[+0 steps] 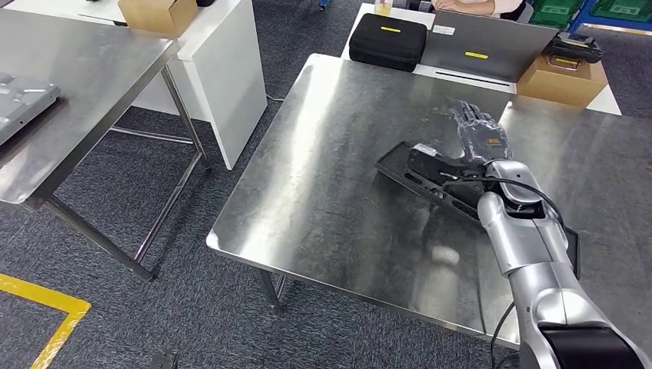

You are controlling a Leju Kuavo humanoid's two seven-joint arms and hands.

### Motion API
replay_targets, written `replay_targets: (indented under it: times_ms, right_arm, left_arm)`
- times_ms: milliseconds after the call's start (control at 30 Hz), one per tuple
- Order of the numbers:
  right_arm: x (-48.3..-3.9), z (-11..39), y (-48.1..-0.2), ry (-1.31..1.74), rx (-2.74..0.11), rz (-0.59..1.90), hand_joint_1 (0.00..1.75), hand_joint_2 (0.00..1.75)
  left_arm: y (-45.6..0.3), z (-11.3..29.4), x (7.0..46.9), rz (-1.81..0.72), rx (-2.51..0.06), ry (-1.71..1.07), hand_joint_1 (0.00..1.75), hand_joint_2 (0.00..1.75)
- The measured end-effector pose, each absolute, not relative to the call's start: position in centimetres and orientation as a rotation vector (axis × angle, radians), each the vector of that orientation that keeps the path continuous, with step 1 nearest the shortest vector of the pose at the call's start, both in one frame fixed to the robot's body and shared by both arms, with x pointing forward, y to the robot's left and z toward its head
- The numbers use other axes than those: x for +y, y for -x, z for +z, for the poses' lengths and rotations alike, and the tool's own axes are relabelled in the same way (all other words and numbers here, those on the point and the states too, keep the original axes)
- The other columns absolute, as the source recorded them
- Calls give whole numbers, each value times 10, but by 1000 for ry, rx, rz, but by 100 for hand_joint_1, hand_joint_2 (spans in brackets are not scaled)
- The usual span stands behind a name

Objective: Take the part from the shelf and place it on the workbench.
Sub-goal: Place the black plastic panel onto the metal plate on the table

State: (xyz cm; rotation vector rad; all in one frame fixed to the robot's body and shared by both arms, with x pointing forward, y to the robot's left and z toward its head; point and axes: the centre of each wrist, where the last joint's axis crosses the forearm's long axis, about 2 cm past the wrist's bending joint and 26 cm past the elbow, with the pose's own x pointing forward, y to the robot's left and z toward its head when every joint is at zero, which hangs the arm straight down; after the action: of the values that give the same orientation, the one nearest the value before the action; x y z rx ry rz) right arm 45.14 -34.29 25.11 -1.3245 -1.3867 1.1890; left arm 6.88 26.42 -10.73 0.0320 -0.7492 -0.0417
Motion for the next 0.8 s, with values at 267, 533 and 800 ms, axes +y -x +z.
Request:
replay_targets:
  times_ms: [267,533,800]
  right_arm:
    - [-352,255,-454,1315,-1455,1070,0,0]
    - [-351,266,-453,1403,-1492,1054,0,0]
    - [-348,268,-453,1403,-1515,1066,0,0]
  left_arm:
    - [-70,-107,266,-70,-722,-32,0,0]
    - [-78,-106,268,-82,-732,-34,0,0]
    - [-78,-106,268,-83,-721,-42,0,0]
